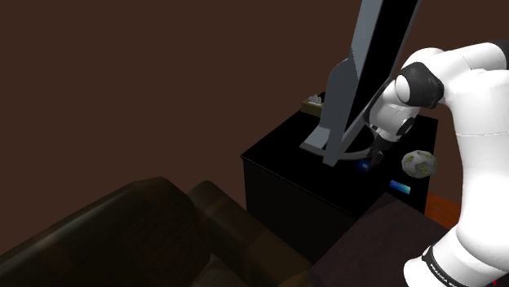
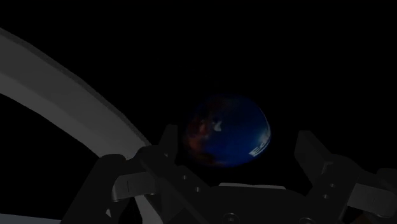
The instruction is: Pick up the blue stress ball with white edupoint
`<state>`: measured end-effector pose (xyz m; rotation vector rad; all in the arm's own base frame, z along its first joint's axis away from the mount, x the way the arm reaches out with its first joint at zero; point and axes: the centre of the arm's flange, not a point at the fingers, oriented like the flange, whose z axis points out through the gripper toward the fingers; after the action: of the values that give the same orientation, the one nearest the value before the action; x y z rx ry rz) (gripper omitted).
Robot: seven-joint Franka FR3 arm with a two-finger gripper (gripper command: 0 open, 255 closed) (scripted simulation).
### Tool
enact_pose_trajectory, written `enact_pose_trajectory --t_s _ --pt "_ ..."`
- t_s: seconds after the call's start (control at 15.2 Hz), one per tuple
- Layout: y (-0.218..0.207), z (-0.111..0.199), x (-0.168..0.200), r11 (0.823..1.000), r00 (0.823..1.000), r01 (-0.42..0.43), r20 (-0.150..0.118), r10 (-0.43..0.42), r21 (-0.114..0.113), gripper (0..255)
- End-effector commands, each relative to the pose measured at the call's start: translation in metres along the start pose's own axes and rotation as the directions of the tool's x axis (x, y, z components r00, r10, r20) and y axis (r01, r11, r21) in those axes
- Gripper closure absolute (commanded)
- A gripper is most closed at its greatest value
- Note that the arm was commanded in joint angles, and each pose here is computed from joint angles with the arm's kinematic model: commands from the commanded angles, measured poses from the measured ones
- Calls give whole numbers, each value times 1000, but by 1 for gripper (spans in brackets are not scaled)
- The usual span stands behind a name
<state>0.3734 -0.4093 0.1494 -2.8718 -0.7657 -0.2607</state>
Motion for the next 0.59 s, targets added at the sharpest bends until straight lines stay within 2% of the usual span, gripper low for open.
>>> enact_pose_trajectory --t_s 0.0,0.2,0.33,0.4,0.53 --pt "2 11 -3 1000 1000 1 -1 -1 1 0" --pt "4 30 -7 1000 1000 1 -1 -1 1 0" --pt "4 30 -7 1000 1000 1 -1 -1 1 0" --pt "4 29 -7 1000 1000 1 -1 -1 0 255" --pt "4 29 -7 1000 1000 1 -1 -1 1 255"
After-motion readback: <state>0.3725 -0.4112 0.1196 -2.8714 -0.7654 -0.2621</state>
